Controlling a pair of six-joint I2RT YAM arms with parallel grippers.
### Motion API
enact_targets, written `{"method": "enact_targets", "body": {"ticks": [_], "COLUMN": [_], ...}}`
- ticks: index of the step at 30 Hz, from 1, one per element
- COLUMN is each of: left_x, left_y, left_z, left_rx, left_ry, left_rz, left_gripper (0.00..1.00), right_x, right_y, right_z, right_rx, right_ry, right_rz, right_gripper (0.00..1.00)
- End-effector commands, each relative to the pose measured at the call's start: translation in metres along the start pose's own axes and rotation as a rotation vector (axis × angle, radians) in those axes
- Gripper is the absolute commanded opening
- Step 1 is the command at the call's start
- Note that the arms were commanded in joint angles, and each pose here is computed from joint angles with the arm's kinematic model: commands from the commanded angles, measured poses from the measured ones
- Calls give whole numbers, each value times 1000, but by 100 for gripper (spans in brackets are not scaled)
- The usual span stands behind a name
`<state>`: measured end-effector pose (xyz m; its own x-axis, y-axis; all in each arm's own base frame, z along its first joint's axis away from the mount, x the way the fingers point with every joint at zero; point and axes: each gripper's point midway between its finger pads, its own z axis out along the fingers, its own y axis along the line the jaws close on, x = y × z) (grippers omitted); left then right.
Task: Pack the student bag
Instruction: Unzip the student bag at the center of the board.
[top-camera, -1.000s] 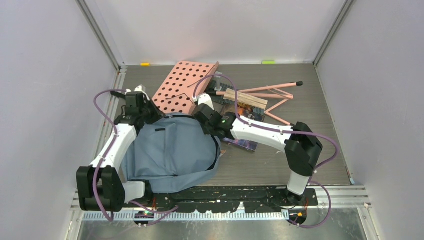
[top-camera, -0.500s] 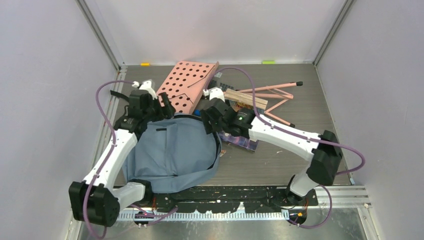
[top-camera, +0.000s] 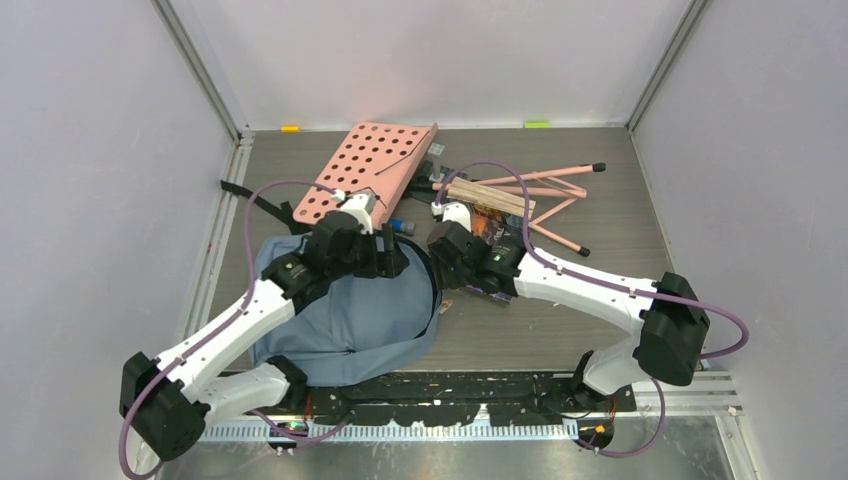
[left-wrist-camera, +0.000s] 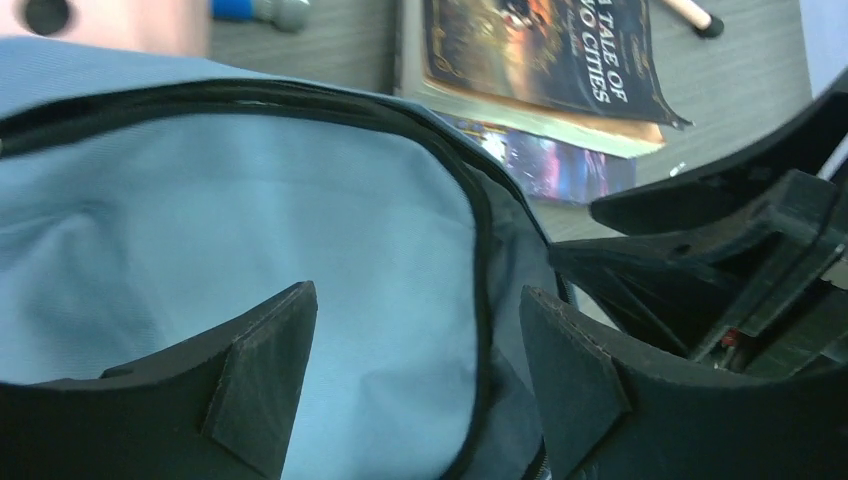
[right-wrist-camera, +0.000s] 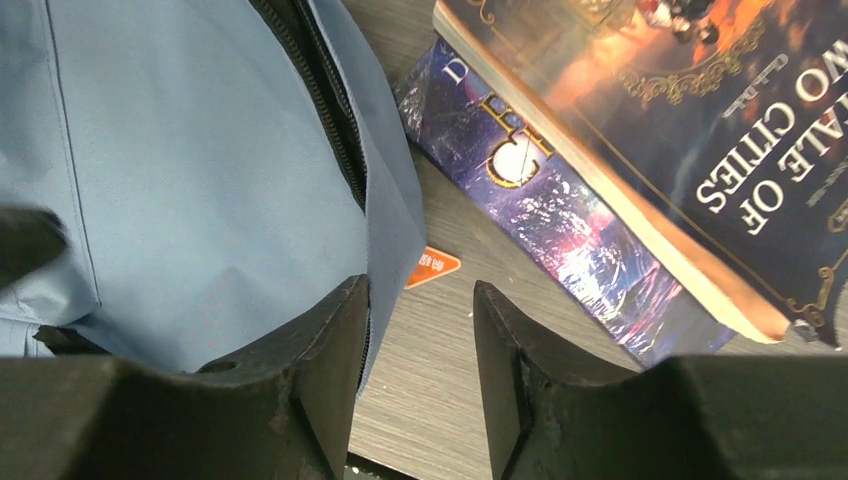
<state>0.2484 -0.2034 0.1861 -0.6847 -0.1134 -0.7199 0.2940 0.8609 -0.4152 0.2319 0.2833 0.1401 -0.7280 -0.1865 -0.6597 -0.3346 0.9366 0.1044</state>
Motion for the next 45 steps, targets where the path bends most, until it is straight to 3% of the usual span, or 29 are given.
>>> {"method": "enact_targets", "body": {"ticks": [1, 9, 13, 19, 26, 42, 43, 45], "left_x": [-5, 3, -2, 5, 13, 11, 10, 12], "left_y": [-29, -24, -23, -19, -13, -19, -20, -21], "left_z": [14, 43, 51, 66, 80, 93, 94, 98], "left_rx": [61, 7, 13, -12, -45, -17, -13, -9], "left_ry": [-50, -65, -122, -95, -72, -82, -82, -71], "left_rz": [-67, -122, -176, -190, -174, -196, -195, -186], "left_gripper": [76, 77, 77, 77, 68, 75, 74, 60], "right_x": [-3, 10, 12, 12, 10, 13, 13, 13], "right_y": [10, 6, 5, 6, 7, 10, 11, 12], "right_z": [5, 13, 13, 13, 11, 15, 16, 16], "right_rx": [-37, -26, -31, -37, -45, -56, -58, -60], "right_ry": [-26, -12, -17, -24, -32, -20, -19, -16], "right_rz": [77, 104, 112, 118, 123, 125, 125, 125], "right_gripper": [44, 27, 23, 22, 22, 21, 21, 21]}}
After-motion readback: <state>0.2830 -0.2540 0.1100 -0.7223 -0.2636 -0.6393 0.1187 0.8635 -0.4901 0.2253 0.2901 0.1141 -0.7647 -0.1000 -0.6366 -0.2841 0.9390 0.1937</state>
